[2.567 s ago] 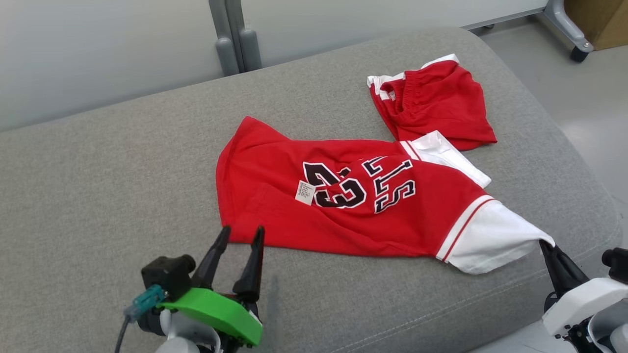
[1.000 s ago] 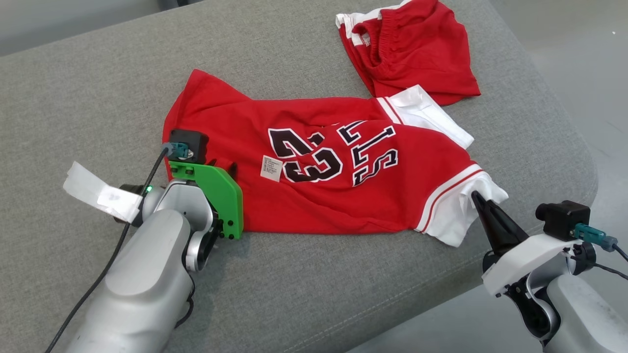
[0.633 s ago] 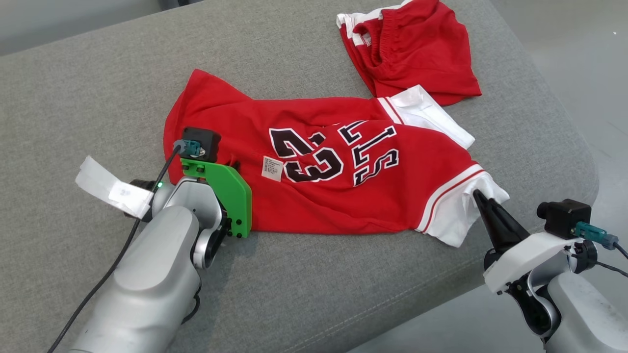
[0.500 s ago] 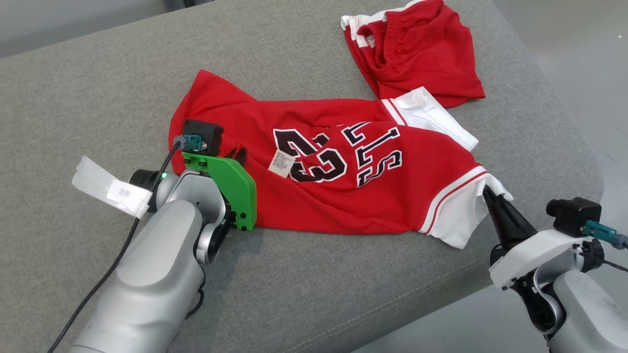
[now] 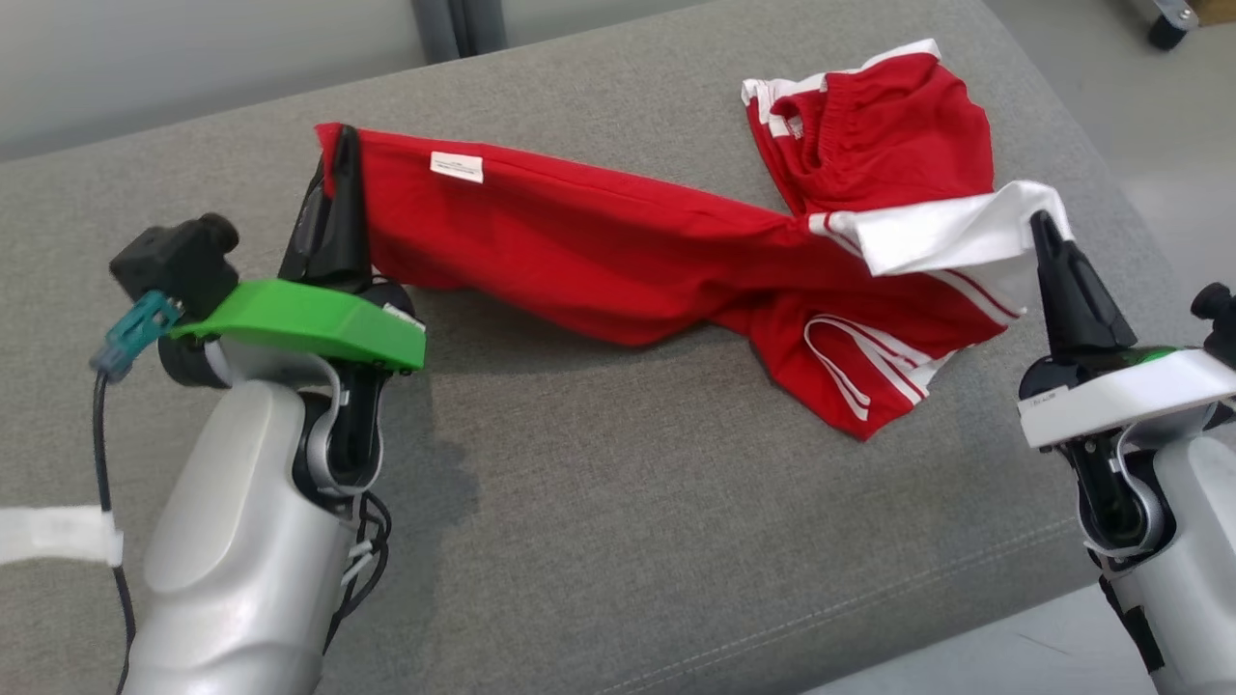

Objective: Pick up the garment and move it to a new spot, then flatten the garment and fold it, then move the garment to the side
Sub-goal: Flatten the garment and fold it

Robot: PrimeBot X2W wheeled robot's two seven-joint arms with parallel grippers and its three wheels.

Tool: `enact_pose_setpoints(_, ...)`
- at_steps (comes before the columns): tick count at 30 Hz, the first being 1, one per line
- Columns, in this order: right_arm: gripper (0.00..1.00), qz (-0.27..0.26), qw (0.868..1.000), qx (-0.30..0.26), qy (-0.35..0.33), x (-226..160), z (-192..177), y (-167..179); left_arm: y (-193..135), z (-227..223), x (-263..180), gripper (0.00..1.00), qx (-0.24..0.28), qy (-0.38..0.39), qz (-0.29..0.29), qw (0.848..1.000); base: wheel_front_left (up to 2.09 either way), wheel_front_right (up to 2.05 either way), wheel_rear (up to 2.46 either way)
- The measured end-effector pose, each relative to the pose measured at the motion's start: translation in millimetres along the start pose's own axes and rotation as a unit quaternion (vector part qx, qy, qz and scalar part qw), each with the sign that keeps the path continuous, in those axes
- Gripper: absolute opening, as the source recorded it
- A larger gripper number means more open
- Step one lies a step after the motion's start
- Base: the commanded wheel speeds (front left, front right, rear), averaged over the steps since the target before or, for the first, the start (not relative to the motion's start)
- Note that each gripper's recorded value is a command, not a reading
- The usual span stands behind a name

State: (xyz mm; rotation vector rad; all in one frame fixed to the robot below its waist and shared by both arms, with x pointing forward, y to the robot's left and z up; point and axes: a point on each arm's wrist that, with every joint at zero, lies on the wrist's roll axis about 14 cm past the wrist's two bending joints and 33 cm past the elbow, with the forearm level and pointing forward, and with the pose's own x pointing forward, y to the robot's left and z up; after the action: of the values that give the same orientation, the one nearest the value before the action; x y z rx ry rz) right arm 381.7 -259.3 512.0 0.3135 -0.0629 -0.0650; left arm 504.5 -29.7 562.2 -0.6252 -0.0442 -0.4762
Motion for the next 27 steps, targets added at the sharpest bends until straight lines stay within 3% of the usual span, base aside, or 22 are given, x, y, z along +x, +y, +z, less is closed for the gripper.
enact_pose_setpoints(5, 0.00, 0.043, 0.995, 0.010, -0.093, 14.0, 60.7, 27.1, 18.8, 35.7, -28.2, 0.00, -0.012, -0.059, 0.030, 0.998, 0.00, 0.00, 0.00)
enact_pose_setpoints(12, 0.00, 0.119, 0.968, 0.022, -0.221, 2.9, 145.3, 74.4, 10.2, 109.2, -63.2, 0.00, -0.003, -0.149, 0.020, 0.989, 0.00, 0.00, 0.00)
enact_pose_setpoints(17, 0.00, 0.188, 0.923, 0.031, -0.334, -39.5, 217.9, 116.3, -28.1, 223.6, -112.2, 0.00, 0.055, -0.310, -0.027, 0.949, 0.00, 0.00, 0.00)
enact_pose_setpoints(21, 0.00, 0.227, 0.891, 0.029, -0.392, -72.6, 254.0, 135.2, -69.6, 260.3, -141.1, 0.00, 0.084, -0.369, -0.081, 0.922, 0.00, 0.00, 0.00)
enact_pose_setpoints(25, 0.00, 0.250, 0.881, 0.040, -0.399, -82.2, 259.7, 145.3, -81.2, 252.0, -147.3, 0.00, 0.087, -0.358, -0.099, 0.924, 0.00, 0.00, 0.00)
enact_pose_setpoints(27, 0.00, 0.263, 0.886, 0.051, -0.379, -77.9, 251.1, 152.6, -75.6, 236.1, -141.9, 0.00, 0.090, -0.319, -0.092, 0.939, 0.00, 0.00, 0.00)
